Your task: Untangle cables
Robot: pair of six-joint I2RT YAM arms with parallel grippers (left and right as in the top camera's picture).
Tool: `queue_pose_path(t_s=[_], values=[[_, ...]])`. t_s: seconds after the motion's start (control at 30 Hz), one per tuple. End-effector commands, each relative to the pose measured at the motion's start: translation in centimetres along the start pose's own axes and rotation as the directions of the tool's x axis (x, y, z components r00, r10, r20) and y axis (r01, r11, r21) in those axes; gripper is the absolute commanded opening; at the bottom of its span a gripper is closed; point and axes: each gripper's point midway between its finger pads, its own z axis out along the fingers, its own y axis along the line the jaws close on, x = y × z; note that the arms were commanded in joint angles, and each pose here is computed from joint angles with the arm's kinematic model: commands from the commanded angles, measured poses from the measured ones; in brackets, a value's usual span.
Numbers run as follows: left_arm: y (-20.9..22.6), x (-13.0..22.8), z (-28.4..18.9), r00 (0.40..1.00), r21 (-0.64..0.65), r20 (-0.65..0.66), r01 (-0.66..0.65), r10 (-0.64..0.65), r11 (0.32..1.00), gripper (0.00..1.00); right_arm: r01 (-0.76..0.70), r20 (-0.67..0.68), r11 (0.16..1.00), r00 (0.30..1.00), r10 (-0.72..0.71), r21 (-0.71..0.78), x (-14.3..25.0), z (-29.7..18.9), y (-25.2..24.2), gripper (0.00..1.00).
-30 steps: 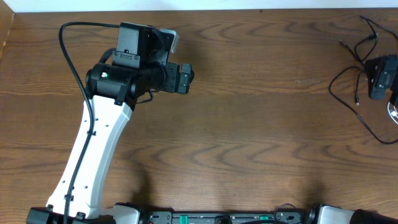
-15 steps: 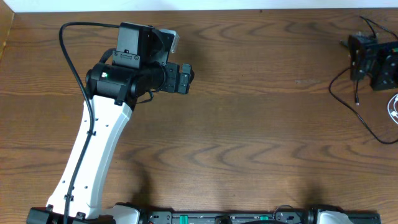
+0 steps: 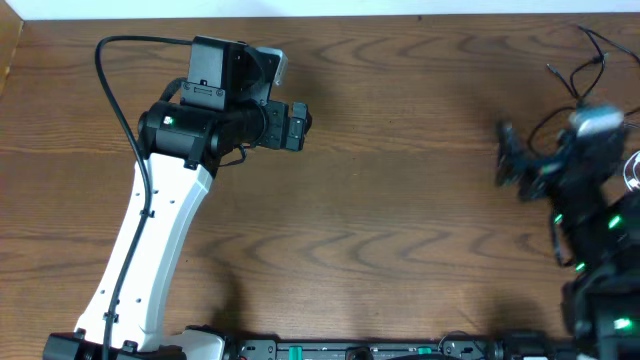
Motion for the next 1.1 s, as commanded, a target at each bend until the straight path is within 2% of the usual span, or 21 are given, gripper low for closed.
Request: queue_pose_path(t_s=[0.0, 0.23, 0.47, 0.73, 0.87, 0.93, 1.07], values=[[0.2, 0.2, 0.1, 1.000, -0.010, -0.008, -0.013, 0.013, 1.000, 0.98, 0.005, 0.022, 1.000, 1.000, -0.004, -0.017, 3.9, -0.8, 1.1, 0.99], [0.2, 0.2, 0.1, 1.000, -0.010, -0.008, -0.013, 0.013, 1.000, 0.98, 0.016, 0.085, 0.999, 0.996, -0.013, -0.033, 10.4, -2.2, 2.5, 0.99], [0.2, 0.2, 0.1, 1.000, -0.010, -0.008, -0.013, 0.013, 1.000, 0.98, 0.017, 0.087, 0.999, 0.996, -0.013, -0.041, 14.7, -2.7, 3.2, 0.99], [0.2, 0.2, 0.1, 1.000, -0.010, -0.008, -0.013, 0.013, 1.000, 0.98, 0.013, 0.056, 0.999, 0.998, -0.010, -0.039, 18.1, -2.5, 3.6, 0.99], [0.2, 0.2, 0.1, 1.000, -0.010, -0.008, -0.013, 0.013, 1.000, 0.98, -0.012, -0.039, 0.998, 0.999, 0.010, -0.062, 20.6, -2.9, 4.1, 0.99], [0.2, 0.2, 0.1, 1.000, -0.010, -0.008, -0.013, 0.013, 1.000, 0.98, -0.023, 0.006, 0.997, 1.000, 0.024, -0.071, 19.5, -3.1, 4.3, 0.99], [0.2, 0.2, 0.1, 1.000, -0.010, -0.008, -0.013, 0.013, 1.000, 0.98, -0.022, 0.009, 0.996, 1.000, 0.023, -0.081, 19.5, -3.1, 4.5, 0.99]])
